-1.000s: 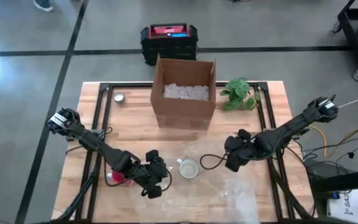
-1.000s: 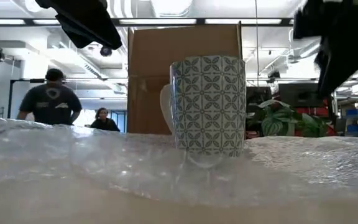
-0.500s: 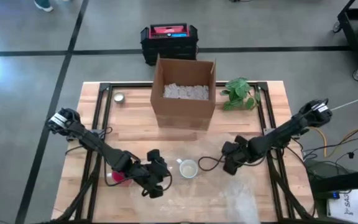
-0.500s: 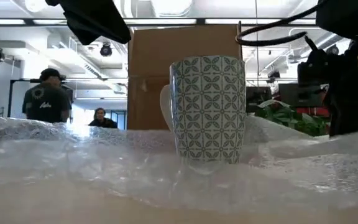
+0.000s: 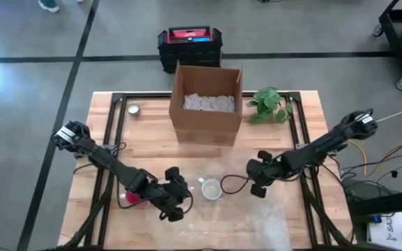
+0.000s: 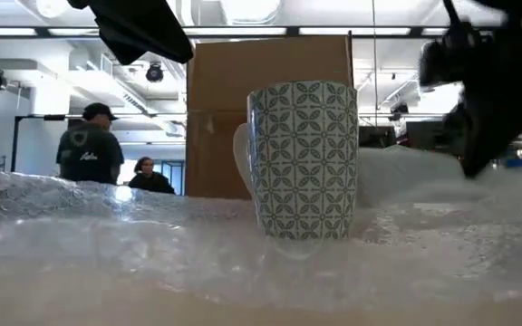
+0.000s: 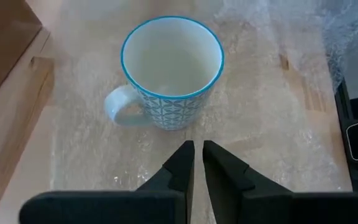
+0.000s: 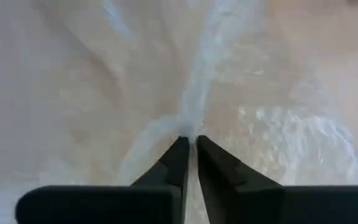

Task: Wrap mug
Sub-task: Wrap the white mug with bubble wrap

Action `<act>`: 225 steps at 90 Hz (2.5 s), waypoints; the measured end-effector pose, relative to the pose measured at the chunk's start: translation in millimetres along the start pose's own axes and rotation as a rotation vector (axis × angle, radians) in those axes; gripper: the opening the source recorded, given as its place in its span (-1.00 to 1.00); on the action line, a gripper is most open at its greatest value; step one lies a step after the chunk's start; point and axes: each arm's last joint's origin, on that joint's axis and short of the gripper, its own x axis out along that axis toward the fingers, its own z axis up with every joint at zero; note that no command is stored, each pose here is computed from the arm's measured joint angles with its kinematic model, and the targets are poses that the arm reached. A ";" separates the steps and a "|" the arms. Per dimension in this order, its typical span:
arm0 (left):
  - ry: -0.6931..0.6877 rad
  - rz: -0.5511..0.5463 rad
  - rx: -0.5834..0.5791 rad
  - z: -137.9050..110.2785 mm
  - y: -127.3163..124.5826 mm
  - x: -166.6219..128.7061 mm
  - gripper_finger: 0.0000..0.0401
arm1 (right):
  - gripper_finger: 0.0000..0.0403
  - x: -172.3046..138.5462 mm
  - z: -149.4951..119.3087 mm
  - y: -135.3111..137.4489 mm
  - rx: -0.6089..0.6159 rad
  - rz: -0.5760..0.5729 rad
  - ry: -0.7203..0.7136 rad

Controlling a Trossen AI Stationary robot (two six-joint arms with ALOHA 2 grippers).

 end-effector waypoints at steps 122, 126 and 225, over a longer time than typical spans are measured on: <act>-0.092 0.062 -0.100 9.5 19.0 77.5 -0.90 | -1.00 54.9 106.2 83.7 -0.337 0.142 -0.203; -0.094 0.064 -0.100 8.6 18.4 79.9 -0.90 | -1.00 50.9 107.4 83.6 -0.337 0.143 -0.204; -0.118 0.034 -0.090 10.5 16.3 80.2 -0.90 | -1.00 -0.2 90.0 62.6 -0.203 0.053 -0.383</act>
